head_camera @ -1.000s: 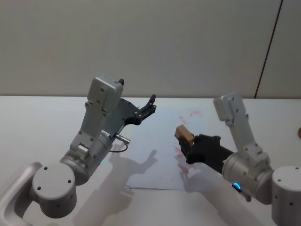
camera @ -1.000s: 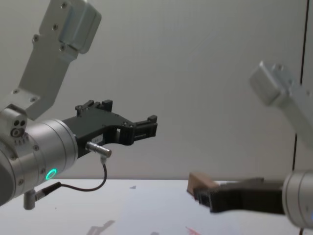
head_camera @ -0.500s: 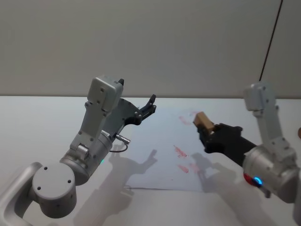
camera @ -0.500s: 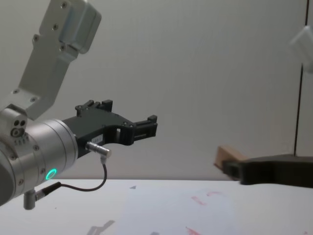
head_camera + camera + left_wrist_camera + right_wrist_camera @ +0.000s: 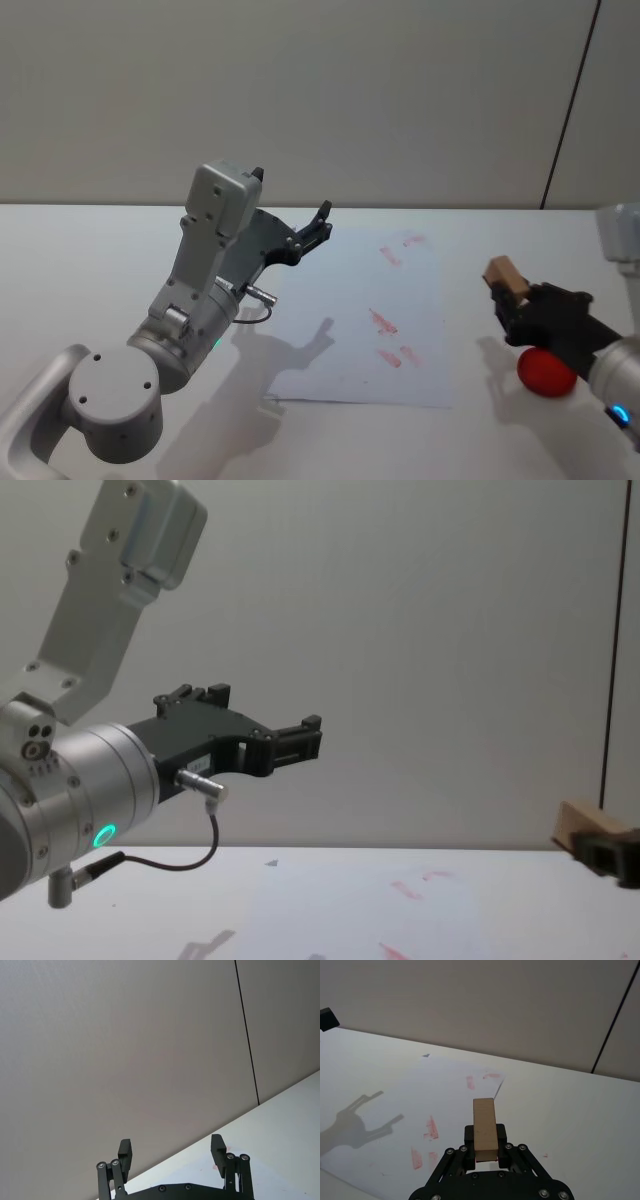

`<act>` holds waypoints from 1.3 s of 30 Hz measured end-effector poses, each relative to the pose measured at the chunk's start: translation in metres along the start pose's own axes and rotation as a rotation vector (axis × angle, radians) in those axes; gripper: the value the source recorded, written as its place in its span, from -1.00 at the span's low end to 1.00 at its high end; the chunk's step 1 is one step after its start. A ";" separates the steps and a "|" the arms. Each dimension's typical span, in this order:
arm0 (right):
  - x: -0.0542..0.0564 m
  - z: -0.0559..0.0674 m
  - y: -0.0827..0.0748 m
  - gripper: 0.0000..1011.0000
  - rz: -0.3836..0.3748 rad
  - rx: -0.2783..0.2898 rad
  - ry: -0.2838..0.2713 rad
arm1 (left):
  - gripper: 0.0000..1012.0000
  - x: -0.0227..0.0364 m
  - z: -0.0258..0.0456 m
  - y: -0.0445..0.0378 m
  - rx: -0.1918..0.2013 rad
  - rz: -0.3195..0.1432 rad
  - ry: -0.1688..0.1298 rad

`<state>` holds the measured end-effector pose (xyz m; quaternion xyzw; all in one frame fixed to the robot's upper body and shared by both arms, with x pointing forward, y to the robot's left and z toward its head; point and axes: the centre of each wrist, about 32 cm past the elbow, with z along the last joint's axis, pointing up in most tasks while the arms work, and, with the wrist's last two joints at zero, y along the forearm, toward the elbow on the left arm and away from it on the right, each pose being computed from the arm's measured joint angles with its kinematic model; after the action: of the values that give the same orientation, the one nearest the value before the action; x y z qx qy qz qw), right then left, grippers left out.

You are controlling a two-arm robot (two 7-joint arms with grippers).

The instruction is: Use the one hand to pick up the stamp and affix it onto the A4 paper.

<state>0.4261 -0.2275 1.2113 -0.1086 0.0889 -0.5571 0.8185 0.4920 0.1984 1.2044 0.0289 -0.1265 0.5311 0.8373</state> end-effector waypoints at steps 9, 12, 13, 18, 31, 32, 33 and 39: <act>0.010 -0.010 -0.017 -0.56 -0.049 -0.020 -0.005 | 0.98 0.0000 0.0000 0.0000 0.000 0.000 0.000; 0.013 -0.014 -0.021 -0.56 -0.060 -0.033 -0.006 | 0.98 0.0000 0.0000 0.0000 0.000 0.000 0.000; 0.013 -0.014 -0.022 -0.56 -0.062 -0.035 -0.006 | 0.98 0.0000 0.0000 0.0000 0.000 0.000 0.000; 0.018 -0.021 -0.027 -0.56 -0.086 -0.064 -0.006 | 0.98 0.0000 0.0000 0.0000 0.000 0.000 0.000; 0.025 -0.039 -0.031 -0.56 -0.126 -0.140 -0.011 | 0.98 0.0000 0.0000 0.0000 0.000 0.000 0.000; 0.026 -0.040 -0.031 -0.56 -0.128 -0.143 -0.013 | 0.98 0.0000 0.0000 0.0000 0.000 0.000 0.000; 0.026 -0.041 -0.030 -0.56 -0.129 -0.147 -0.013 | 0.98 0.0000 0.0000 0.0000 0.000 0.000 0.000; 0.027 -0.046 -0.028 -0.56 -0.135 -0.167 -0.018 | 0.98 0.0000 0.0000 0.0000 0.000 0.000 0.000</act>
<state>0.3983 -0.2659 1.1745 -0.1869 0.1200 -0.6006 0.7681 0.4920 0.1984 1.2044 0.0289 -0.1264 0.5311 0.8374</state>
